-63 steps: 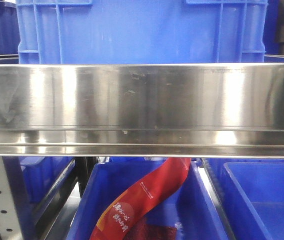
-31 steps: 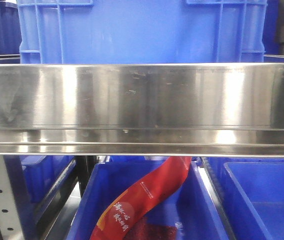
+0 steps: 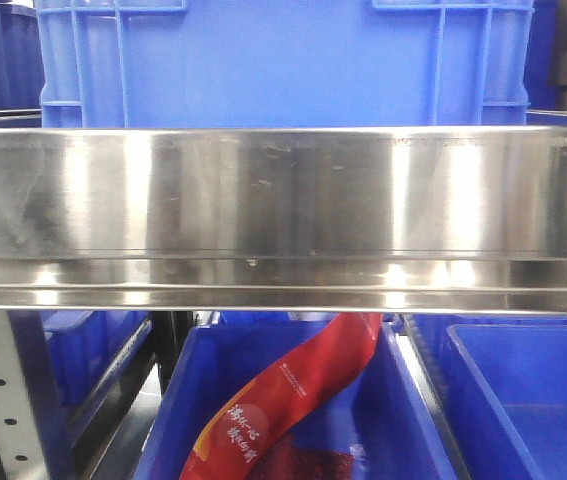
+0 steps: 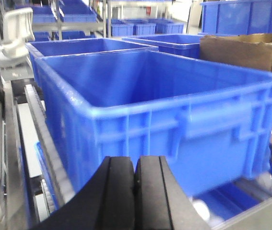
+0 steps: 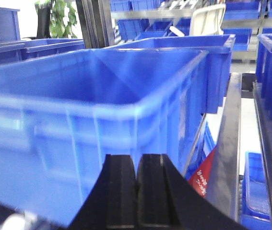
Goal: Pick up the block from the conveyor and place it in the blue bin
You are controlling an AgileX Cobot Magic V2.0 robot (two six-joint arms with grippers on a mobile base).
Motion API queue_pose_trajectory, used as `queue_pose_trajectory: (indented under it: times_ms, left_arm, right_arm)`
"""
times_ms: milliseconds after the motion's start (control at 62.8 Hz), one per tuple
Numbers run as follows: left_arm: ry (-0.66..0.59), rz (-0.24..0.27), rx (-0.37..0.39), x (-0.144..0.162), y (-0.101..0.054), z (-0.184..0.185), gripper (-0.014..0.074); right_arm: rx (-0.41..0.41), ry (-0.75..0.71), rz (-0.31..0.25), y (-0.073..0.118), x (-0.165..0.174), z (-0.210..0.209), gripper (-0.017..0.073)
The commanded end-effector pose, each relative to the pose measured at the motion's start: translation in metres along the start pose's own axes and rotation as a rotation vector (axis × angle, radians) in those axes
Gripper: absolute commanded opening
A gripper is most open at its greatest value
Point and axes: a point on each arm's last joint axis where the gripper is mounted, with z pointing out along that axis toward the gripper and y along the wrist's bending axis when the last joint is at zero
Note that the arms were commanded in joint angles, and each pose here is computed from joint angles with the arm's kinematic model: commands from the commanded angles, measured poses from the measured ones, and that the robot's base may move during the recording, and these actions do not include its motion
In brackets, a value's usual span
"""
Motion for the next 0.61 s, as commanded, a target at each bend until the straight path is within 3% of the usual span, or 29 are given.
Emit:
queue_pose_trajectory:
  times_ms: [0,590]
  left_arm:
    - [-0.061,0.002,-0.003,0.0025,0.0002,-0.0103,-0.0111]
    - [-0.104,0.003,-0.003,-0.0005,0.0001,-0.0192,-0.0111]
  right_arm:
    - [0.001,-0.082,-0.01,-0.0009,-0.0032,-0.0107,-0.0162]
    - [-0.003,-0.129,-0.01,-0.0002,-0.0081,-0.0182,-0.0162]
